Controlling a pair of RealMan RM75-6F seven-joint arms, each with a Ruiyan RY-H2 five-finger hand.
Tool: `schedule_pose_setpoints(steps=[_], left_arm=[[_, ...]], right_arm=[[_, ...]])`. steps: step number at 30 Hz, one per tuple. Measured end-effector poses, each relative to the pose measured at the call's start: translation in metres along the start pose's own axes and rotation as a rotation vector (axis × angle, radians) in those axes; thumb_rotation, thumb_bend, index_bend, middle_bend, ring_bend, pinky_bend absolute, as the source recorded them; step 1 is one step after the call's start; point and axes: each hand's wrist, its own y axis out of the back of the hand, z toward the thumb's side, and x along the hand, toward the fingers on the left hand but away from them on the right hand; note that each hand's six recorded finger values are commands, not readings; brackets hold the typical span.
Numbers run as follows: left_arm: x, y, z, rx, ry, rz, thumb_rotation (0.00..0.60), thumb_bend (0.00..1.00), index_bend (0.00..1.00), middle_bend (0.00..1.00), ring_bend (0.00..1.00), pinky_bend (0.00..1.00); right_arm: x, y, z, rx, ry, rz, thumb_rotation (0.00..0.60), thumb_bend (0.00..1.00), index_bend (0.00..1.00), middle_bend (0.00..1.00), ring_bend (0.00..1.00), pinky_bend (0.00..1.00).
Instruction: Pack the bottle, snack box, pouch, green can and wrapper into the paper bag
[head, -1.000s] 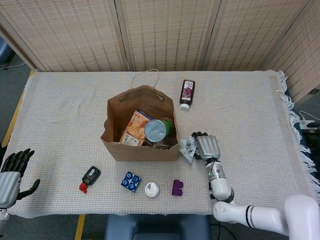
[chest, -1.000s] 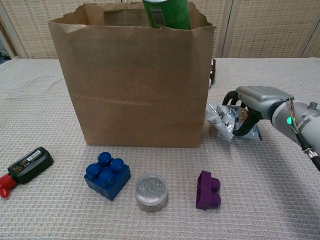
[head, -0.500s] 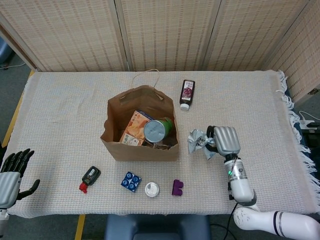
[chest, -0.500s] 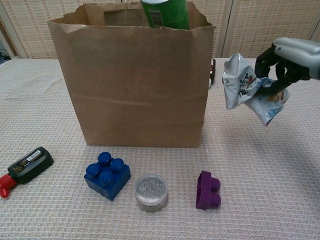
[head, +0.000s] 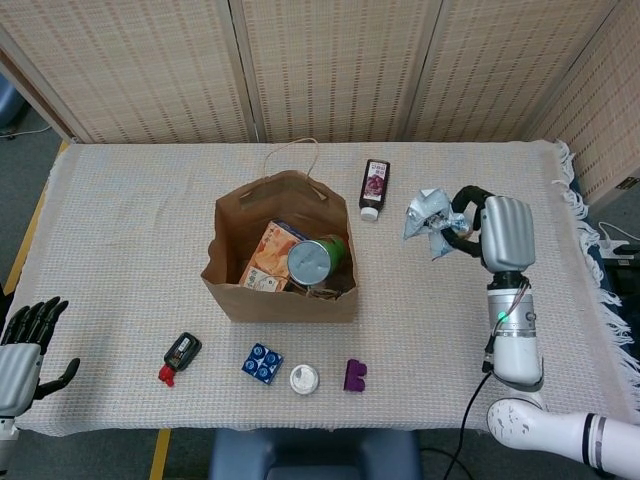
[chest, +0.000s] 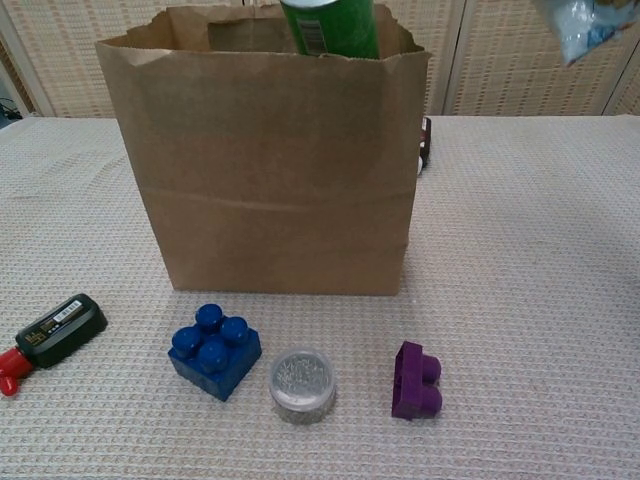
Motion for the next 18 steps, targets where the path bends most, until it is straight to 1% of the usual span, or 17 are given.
schedule_pose_setpoints(steps=[1,3,5,8,11,14,18], left_arm=[[0.0,0.0,0.0,0.0,0.0,0.0,0.6,0.33,0.0,0.0,0.0,0.0],[0.0,0.0,0.0,-0.002,0.0,0.0,0.6,0.33,0.0,0.0,0.0,0.0],[0.0,0.0,0.0,-0.003,0.0,-0.001,0.6,0.33,0.0,0.0,0.0,0.0],[0.0,0.0,0.0,-0.006,0.0,-0.001,0.6,0.33,0.0,0.0,0.0,0.0],[0.0,0.0,-0.001,-0.009,-0.001,-0.001,0.6,0.33,0.0,0.0,0.0,0.0],[0.0,0.0,-0.001,-0.011,-0.003,-0.003,0.6,0.33,0.0,0.0,0.0,0.0],[0.0,0.0,-0.001,-0.016,-0.004,-0.003,0.6,0.33,0.0,0.0,0.0,0.0]], right_arm=[[-0.005,0.007,0.01,-0.017,0.011,-0.032,0.6,0.38,0.81,0.67,0.69,0.9],[-0.012,0.014,0.026,-0.037,0.031,-0.067,0.6,0.38,0.81,0.67,0.69,0.9],[-0.019,0.02,0.048,-0.058,0.055,-0.095,0.6,0.38,0.81,0.67,0.69,0.9],[-0.026,0.022,0.073,-0.064,0.081,-0.12,0.6,0.38,0.81,0.67,0.69,0.9],[-0.032,0.019,0.101,-0.056,0.11,-0.133,0.6,0.38,0.81,0.67,0.69,0.9],[-0.036,0.009,0.128,-0.058,0.131,-0.138,0.6,0.38,0.8,0.67,0.68,0.9],[-0.041,-0.01,0.15,-0.035,0.138,-0.143,0.6,0.38,0.8,0.67,0.68,0.89]])
